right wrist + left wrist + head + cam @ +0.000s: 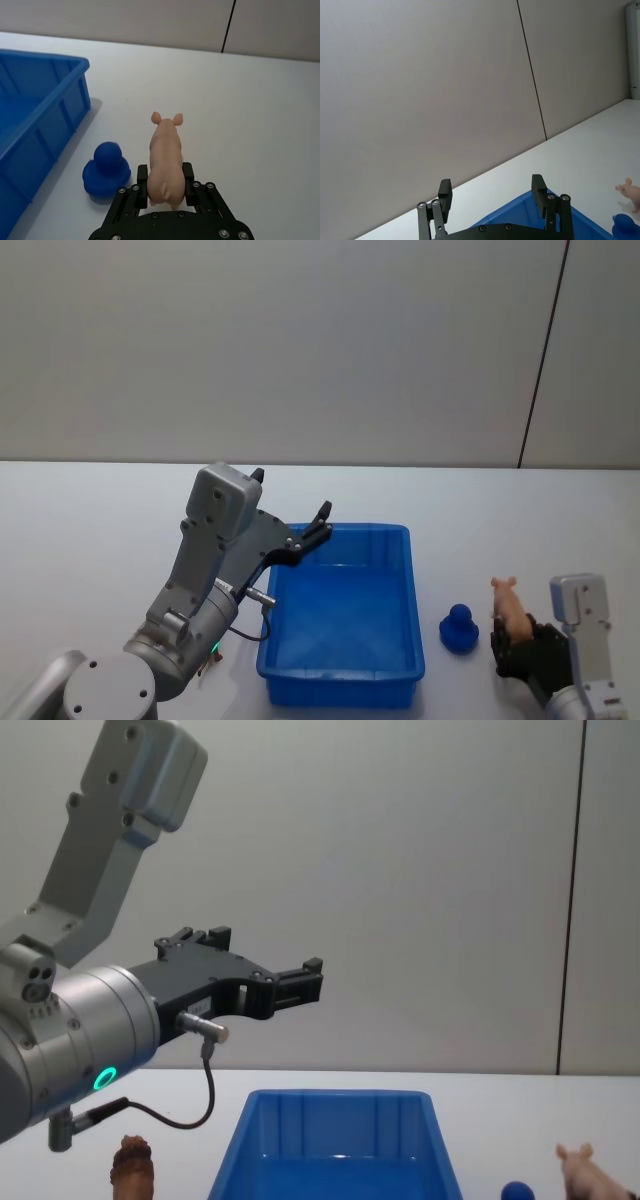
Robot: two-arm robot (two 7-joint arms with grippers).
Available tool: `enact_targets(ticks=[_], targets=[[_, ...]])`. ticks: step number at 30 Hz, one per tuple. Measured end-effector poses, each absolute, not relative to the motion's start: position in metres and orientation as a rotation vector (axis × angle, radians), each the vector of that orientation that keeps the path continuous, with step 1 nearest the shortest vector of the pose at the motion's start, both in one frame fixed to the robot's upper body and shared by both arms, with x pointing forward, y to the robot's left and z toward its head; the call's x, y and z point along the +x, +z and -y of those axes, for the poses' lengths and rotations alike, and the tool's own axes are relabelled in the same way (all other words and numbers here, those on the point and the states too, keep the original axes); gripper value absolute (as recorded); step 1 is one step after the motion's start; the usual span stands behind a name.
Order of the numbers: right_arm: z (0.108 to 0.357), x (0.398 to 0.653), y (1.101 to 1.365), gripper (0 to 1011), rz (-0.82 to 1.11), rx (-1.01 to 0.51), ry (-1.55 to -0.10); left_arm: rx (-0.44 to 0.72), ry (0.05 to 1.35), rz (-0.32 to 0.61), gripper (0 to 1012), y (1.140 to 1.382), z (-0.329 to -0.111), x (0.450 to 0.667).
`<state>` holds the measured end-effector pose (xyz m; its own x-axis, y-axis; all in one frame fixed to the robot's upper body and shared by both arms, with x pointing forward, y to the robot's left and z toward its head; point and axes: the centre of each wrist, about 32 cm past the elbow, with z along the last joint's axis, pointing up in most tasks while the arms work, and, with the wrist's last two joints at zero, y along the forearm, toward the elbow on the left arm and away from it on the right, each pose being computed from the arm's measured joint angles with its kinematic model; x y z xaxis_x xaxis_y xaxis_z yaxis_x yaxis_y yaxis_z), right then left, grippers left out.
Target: Pick up the two dolls from the table and place them into the box.
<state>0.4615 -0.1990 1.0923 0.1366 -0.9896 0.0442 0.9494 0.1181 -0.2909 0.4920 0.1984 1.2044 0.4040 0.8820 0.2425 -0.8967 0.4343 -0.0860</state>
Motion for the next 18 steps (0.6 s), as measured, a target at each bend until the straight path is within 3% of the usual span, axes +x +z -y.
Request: enact_targets(ticks=[18], targets=[[0.195,0.457,1.121,383,-0.037,-0.145,-1.354,0.061,1.124,0.268,1001,1.204,-0.198,0.492]])
